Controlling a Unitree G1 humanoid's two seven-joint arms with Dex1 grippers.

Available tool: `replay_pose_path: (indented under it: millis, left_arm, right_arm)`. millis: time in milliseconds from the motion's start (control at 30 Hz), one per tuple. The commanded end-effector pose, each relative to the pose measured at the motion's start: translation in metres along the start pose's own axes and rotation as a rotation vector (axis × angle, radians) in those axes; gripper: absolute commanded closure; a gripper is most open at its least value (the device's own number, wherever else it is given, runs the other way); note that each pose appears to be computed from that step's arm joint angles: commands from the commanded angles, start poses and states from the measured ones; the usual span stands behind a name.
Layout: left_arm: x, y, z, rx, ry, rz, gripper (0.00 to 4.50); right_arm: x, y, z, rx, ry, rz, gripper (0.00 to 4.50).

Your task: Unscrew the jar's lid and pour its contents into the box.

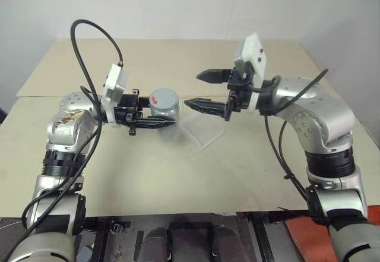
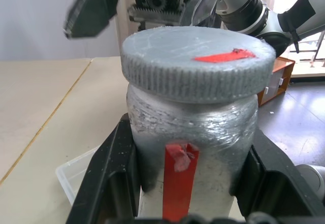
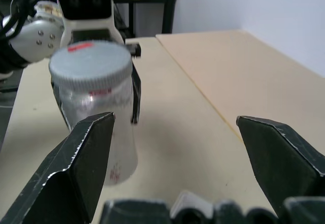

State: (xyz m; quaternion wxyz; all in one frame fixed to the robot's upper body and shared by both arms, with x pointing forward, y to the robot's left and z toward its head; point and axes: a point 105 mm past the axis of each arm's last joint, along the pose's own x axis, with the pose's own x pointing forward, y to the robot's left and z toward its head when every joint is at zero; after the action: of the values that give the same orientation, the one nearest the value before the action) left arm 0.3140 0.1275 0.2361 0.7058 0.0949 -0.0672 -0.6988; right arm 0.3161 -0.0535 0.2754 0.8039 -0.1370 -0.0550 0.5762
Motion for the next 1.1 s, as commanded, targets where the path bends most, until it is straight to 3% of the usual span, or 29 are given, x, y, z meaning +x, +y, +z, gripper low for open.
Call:
replay_pose_path:
  millis: [33,267,667,1000,1100]
  left_arm:
    - [-0.001,0.001,0.007,0.038,-0.008,0.009,2.54]
    - [0.003,0.003,0.003,0.033,-0.011,0.019,2.54]
    - [0.008,0.003,0.004,0.041,-0.022,0.008,2.54]
    - [0.008,0.002,0.005,0.046,-0.018,0.006,2.54]
    - [0.007,0.002,0.005,0.046,-0.016,0.006,2.54]
  right_arm:
    - [-0.005,0.011,0.018,-0.054,-0.049,0.048,0.04]
    - [0.005,0.026,0.033,-0.056,-0.104,0.105,0.04]
    - [0.037,0.034,0.034,-0.054,-0.094,0.13,0.04]
    - [0.044,0.034,0.031,-0.023,-0.086,0.142,0.04]
    - [0.044,0.035,0.03,-0.017,-0.079,0.154,0.59]
